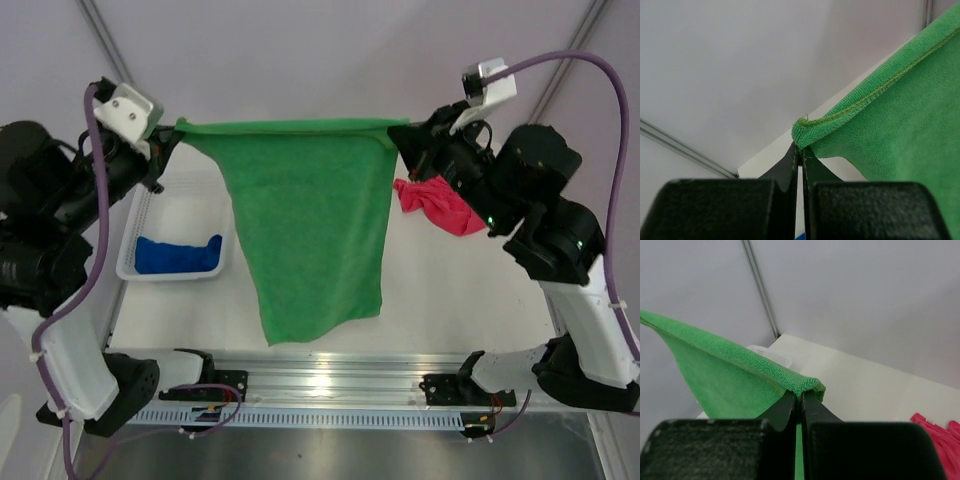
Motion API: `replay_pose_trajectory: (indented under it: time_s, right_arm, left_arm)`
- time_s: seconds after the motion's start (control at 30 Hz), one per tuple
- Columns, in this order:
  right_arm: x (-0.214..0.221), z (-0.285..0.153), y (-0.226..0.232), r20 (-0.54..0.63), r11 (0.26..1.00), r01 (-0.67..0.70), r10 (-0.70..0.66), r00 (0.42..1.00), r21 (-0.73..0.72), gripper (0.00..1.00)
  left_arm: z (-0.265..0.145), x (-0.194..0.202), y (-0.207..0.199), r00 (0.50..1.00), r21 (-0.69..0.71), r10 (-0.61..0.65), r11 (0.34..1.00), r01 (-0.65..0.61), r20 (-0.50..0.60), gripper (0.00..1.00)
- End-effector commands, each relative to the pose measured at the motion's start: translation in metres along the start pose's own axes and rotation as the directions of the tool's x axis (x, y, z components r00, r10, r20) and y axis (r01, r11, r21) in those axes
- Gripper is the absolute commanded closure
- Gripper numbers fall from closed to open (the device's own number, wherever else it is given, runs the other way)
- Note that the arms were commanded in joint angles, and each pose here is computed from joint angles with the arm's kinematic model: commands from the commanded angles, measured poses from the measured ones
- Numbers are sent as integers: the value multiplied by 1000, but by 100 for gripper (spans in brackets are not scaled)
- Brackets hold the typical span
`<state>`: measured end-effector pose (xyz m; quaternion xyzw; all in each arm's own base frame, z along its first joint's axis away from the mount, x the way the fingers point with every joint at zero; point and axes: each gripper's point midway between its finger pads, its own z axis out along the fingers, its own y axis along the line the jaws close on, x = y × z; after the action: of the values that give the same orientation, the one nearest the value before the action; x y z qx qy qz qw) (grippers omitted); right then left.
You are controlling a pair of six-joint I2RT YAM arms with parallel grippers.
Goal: Roll the towels
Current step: Fold the towel
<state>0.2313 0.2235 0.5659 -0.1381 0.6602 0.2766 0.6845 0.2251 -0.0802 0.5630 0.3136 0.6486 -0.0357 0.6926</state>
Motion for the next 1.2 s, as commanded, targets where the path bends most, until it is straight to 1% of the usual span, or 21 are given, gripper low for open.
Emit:
replay_pose_trajectory:
  time_s: [0.0, 0.07, 0.1, 0.17, 0.27, 0.4, 0.43, 0.47, 0.5, 0.53, 0.7, 0.83, 0.9, 0.93, 0.97, 1.0, 1.03, 1.07, 1.1, 1.13, 1.17]
  right_arm:
    - [-30, 14, -75, 88, 980, 12, -30, 996, 201, 100]
    - [-10, 54, -109, 36, 974, -70, 63, 997, 217, 100]
    - [-2, 69, -106, 3, 985, -88, 89, 996, 151, 100]
    - [25, 112, -131, -53, 979, -120, 130, 990, 163, 100]
    - [14, 142, -140, -20, 983, -154, 157, 987, 102, 100]
    - [3, 192, -188, 90, 962, -258, 250, 964, 89, 100]
    - [-26, 192, -188, 180, 964, -259, 246, 952, 51, 100]
    - [-34, 195, -196, 219, 961, -274, 259, 941, 44, 100]
    - [-37, 201, -213, 256, 949, -310, 287, 923, 53, 100]
    - [-58, 199, -217, 339, 951, -306, 276, 899, 36, 100]
    - [-77, 204, -244, 456, 946, -323, 281, 845, 15, 100]
    - [-40, 226, -258, 372, 962, -270, 236, 898, 42, 100]
    - [-12, 234, -266, 300, 964, -256, 226, 927, 67, 100]
    - [-13, 229, -263, 291, 969, -239, 209, 934, 70, 100]
    - [13, 234, -272, 233, 971, -216, 188, 954, 101, 100]
    - [25, 232, -275, 197, 969, -213, 187, 963, 125, 100]
    - [36, 229, -277, 166, 967, -211, 186, 968, 143, 100]
    - [26, 214, -266, 165, 972, -190, 167, 972, 138, 100]
    - [69, 214, -271, 73, 965, -214, 205, 976, 151, 100]
    - [82, 207, -267, 44, 965, -215, 211, 977, 147, 100]
    - [72, 189, -242, 48, 976, -178, 173, 984, 123, 100]
  left_arm:
    - [22, 15, 59, 998, -262, -6, 965, -11, -65, 99]
    - [44, 23, 66, 997, -268, -19, 964, 0, -70, 99]
    - [53, 29, 67, 997, -265, -26, 964, 4, -79, 99]
    - [74, 41, 75, 994, -283, -42, 959, 11, -102, 99]
    - [106, 52, 90, 992, -318, -66, 948, 30, -104, 99]
    - [144, 48, 119, 995, -392, -77, 919, 49, -58, 99]
    - [152, 48, 125, 996, -407, -77, 912, 51, -49, 99]
    - [148, 30, 135, 998, -442, -58, 896, 51, -3, 99]
    - [164, 37, 140, 999, -447, -51, 894, 42, -8, 99]
    - [167, 24, 150, 999, -476, -21, 879, 39, 43, 99]
    - [180, 6, 179, 991, -572, 91, 820, -21, 94, 99]
    - [199, 12, 184, 986, -573, 139, 817, -63, 90, 99]
    - [218, 23, 173, 986, -511, 145, 856, -82, 84, 99]
    - [222, 27, 169, 986, -487, 143, 869, -85, 83, 99]
    - [227, 32, 165, 987, -465, 136, 881, -83, 82, 99]
    - [240, 51, 152, 992, -403, 117, 911, -85, 56, 99]
    - [238, 52, 147, 993, -387, 98, 920, -68, 60, 99]
    - [237, 60, 141, 996, -367, 75, 929, -55, 42, 99]
    - [247, 91, 126, 999, -313, 27, 949, -31, -18, 99]
    - [243, 99, 119, 999, -293, 11, 956, -21, -36, 99]
    - [230, 108, 107, 998, -268, -5, 963, -12, -63, 99]
